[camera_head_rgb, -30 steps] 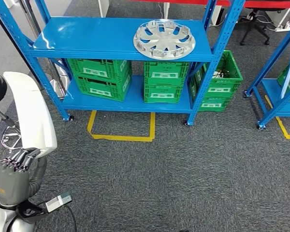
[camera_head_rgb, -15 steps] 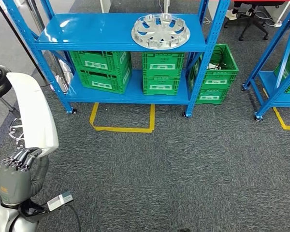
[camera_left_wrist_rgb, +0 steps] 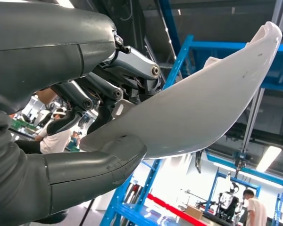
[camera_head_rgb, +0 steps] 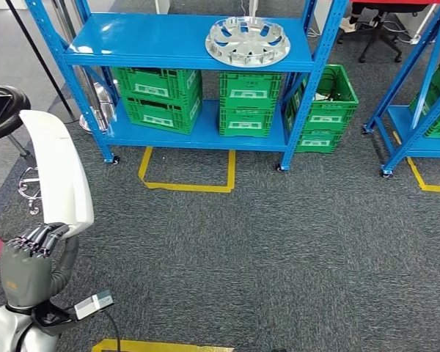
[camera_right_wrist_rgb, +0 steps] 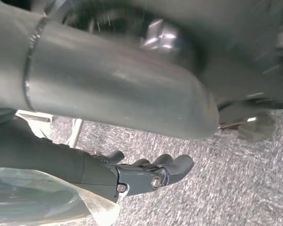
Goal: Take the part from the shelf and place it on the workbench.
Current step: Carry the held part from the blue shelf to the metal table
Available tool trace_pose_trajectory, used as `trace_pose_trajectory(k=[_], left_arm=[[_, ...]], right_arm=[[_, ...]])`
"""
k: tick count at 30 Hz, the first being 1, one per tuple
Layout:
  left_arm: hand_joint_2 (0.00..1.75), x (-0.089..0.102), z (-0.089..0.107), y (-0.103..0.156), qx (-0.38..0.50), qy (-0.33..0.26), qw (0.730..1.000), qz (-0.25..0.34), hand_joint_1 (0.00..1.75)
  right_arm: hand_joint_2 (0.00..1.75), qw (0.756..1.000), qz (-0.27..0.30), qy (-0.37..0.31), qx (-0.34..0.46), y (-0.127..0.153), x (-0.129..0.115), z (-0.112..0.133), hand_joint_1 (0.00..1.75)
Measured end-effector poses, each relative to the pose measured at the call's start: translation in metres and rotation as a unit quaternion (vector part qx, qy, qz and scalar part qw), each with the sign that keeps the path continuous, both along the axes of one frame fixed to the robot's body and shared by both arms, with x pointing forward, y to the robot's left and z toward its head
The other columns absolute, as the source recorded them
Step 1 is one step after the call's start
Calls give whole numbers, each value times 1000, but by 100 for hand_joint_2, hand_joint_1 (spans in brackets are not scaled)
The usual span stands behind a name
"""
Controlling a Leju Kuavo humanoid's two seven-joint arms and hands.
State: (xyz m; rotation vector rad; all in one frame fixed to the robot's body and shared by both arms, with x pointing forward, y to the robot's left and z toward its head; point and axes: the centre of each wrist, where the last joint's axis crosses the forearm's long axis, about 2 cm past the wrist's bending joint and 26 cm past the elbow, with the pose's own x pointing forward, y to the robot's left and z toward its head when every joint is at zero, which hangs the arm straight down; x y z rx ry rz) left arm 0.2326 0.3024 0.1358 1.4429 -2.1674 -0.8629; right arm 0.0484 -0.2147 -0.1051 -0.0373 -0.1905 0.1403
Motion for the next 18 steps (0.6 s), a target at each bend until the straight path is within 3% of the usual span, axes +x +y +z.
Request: trace_pose_trajectory(k=[18], left_arm=[[175, 2, 0, 0, 3, -5, 1000, -9, 175]], right_arm=[[0, 1000, 0, -1, 2, 1, -1, 0, 0]])
